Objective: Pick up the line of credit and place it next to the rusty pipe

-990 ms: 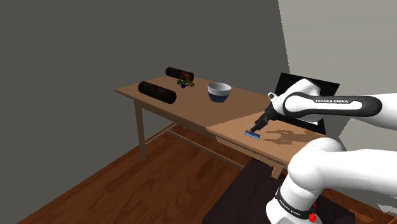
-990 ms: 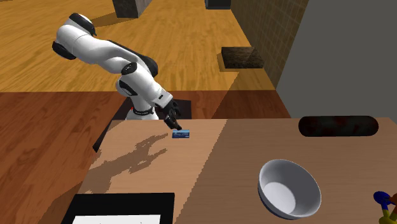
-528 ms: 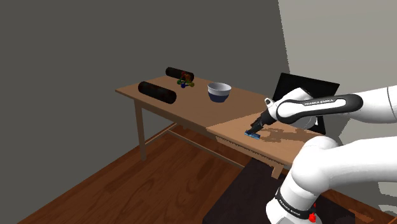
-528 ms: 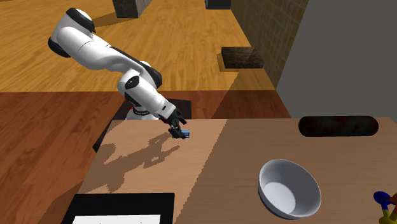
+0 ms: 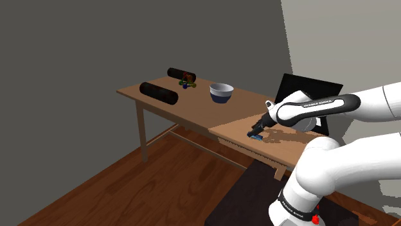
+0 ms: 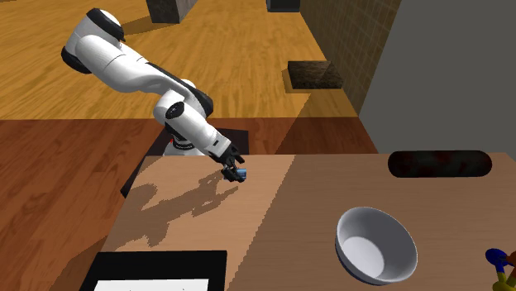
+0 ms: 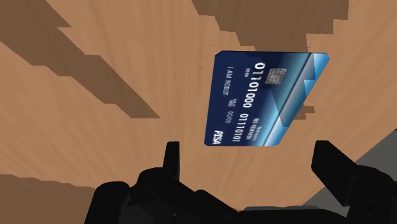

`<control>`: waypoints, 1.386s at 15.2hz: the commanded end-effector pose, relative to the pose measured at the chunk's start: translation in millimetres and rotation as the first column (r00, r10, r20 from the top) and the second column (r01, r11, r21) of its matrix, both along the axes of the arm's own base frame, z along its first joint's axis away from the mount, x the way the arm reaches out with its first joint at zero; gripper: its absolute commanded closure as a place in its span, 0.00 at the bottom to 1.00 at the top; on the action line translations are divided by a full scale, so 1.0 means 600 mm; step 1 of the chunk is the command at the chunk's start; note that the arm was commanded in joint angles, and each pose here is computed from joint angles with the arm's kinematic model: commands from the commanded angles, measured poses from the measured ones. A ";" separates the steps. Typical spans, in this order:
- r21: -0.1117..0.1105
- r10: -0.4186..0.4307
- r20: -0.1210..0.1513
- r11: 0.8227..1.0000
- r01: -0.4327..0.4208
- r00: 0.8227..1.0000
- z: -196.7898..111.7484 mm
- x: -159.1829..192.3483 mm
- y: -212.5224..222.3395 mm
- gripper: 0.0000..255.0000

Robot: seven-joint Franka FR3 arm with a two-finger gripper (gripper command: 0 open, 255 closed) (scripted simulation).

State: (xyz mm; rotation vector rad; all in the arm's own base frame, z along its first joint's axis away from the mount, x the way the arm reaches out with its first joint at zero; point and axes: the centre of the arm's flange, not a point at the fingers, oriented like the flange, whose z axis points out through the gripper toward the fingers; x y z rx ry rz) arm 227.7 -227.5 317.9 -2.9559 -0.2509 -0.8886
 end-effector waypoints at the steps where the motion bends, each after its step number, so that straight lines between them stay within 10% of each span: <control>1: 0.000 0.000 0.000 1.000 0.000 1.000 0.000 0.000 0.000 0.00; 2: 0.000 0.000 0.000 1.000 0.000 1.000 0.000 0.000 0.000 1.00; 21: 0.000 0.000 0.000 1.000 0.000 1.000 0.088 0.000 0.000 1.00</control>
